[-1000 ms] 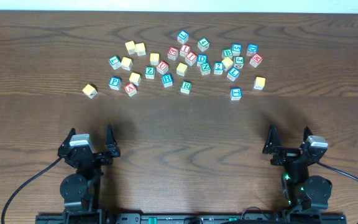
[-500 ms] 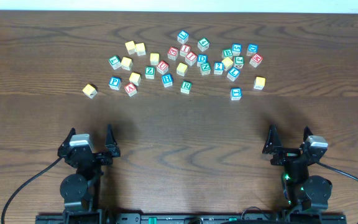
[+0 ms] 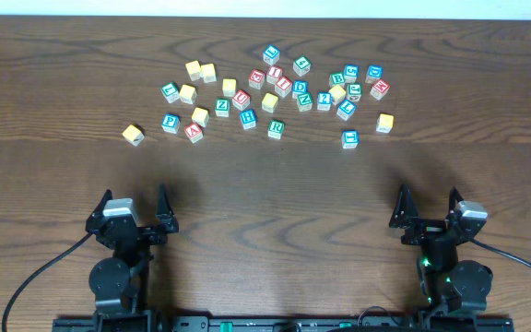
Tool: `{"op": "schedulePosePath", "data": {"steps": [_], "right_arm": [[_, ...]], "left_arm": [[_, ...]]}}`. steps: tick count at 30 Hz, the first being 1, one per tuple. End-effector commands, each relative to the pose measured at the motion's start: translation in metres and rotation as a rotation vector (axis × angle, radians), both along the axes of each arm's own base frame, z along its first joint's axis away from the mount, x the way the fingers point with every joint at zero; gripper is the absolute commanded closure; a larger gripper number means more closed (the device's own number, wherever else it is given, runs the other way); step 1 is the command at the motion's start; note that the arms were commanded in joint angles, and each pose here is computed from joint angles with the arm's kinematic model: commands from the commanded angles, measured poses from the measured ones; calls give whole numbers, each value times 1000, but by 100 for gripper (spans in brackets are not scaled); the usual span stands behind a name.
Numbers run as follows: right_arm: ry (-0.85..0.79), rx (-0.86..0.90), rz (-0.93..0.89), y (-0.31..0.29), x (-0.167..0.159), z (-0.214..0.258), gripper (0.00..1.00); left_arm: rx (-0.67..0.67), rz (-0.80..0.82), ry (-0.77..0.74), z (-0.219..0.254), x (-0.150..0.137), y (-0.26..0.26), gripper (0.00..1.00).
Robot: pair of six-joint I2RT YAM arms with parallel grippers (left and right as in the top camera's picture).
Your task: Spell out CORL
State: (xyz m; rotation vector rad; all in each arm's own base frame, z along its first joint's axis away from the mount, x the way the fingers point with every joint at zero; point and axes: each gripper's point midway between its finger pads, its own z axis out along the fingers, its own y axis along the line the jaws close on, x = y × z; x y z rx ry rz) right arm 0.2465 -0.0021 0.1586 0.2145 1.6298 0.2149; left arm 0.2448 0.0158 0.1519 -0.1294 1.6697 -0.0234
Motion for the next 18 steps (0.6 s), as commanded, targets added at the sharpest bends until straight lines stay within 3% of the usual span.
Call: {"op": "schedulePosePath", "data": {"steps": [1,7,12,18], "right_arm": [[-38,13,-37,-7,0,9,1],[-247,2,-6,-2,-4,60,1],[-546,-15,-7,-1,-27,130,1],[-605,-131,-34,0,-36,152,1]], "left_arm": [[10,8,50,-15,-1,2,2],[10,8,50,-15,-1,2,2],[10,8,50,-15,-1,2,2],[10,8,50,-15,-1,2,2]]}}
